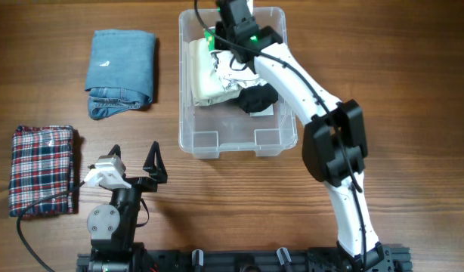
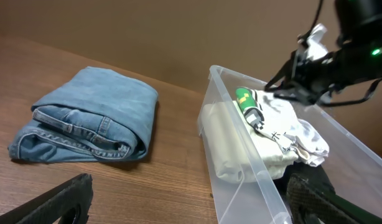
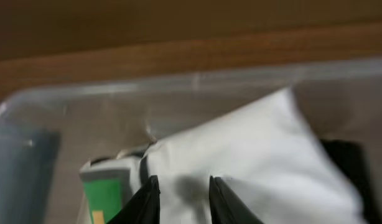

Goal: Pack container
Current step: 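Lay the white shirt on top of the cream cloth and release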

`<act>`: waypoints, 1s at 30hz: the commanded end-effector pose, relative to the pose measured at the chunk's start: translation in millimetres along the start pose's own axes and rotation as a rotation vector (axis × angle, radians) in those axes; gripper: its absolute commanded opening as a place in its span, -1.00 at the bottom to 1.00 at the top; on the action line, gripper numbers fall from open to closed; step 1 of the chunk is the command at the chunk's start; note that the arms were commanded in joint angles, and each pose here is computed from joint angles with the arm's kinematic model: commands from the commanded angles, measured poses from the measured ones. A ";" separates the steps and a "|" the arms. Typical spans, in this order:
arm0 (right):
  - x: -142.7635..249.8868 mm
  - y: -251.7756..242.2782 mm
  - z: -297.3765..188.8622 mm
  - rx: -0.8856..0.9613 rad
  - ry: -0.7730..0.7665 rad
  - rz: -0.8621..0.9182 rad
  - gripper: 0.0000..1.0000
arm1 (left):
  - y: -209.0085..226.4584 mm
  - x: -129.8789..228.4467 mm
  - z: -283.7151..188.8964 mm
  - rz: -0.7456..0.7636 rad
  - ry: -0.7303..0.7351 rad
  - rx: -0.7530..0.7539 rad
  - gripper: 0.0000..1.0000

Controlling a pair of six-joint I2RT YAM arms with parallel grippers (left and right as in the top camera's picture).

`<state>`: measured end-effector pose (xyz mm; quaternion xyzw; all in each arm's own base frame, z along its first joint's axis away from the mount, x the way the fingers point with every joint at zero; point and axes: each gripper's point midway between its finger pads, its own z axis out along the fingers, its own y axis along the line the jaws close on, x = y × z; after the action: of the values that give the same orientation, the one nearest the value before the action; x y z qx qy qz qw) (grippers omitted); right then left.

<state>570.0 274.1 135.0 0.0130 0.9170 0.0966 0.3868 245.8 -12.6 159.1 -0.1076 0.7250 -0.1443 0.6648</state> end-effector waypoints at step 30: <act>-29.1 -38.2 -26.9 0.004 -0.002 0.081 -0.46 | 5.7 2.0 0.5 0.019 -0.001 -0.024 0.99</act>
<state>576.8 230.1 101.7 0.0433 0.9344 0.0917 0.3414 245.8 -12.6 159.1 -0.1076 0.7250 -0.1443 0.6648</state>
